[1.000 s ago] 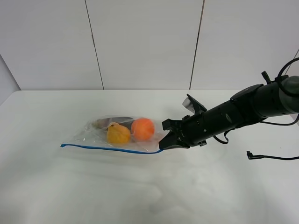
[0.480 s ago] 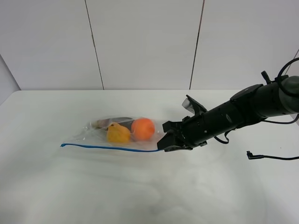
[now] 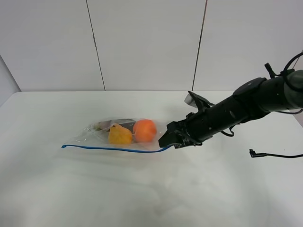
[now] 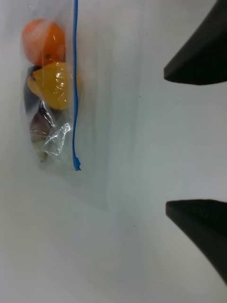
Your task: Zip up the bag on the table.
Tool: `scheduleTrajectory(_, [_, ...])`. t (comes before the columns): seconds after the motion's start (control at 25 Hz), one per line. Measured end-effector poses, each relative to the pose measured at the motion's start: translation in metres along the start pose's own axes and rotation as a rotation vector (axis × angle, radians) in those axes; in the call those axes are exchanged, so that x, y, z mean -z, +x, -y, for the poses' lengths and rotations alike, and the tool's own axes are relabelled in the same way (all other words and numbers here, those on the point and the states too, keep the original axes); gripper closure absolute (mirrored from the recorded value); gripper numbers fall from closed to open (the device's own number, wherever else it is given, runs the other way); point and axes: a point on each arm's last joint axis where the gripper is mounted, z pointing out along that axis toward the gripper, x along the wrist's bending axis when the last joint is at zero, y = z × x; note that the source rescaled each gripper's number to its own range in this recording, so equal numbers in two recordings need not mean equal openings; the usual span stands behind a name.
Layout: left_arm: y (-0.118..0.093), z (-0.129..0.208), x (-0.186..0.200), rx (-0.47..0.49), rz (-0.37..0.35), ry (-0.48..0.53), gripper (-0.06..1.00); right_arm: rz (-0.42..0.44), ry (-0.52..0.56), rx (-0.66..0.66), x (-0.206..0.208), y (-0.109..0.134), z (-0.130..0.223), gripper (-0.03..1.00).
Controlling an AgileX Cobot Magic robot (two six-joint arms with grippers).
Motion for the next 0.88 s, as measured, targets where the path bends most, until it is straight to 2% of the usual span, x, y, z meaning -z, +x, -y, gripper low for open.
scheduleTrajectory(0.2, [0.000, 0.000, 0.000, 0.000, 0.000, 0.000, 0.22, 0.179, -0.020, 0.094, 0.031, 0.000, -0.029, -0.01])
scheduleTrajectory(0.52, [0.000, 0.000, 0.000, 0.000, 0.000, 0.000, 0.22, 0.552, -0.062, 0.090, 0.082, -0.005, -0.049, -0.01])
scheduleTrajectory(0.64, [0.000, 0.000, 0.000, 0.000, 0.000, 0.000, 0.22, 0.616, -0.092, 0.104, 0.099, -0.001, -0.049, -0.01])
scheduleTrajectory(0.88, [0.000, 0.000, 0.000, 0.000, 0.000, 0.000, 0.22, 0.632, -0.179, 0.123, 0.133, 0.021, -0.048, -0.01])
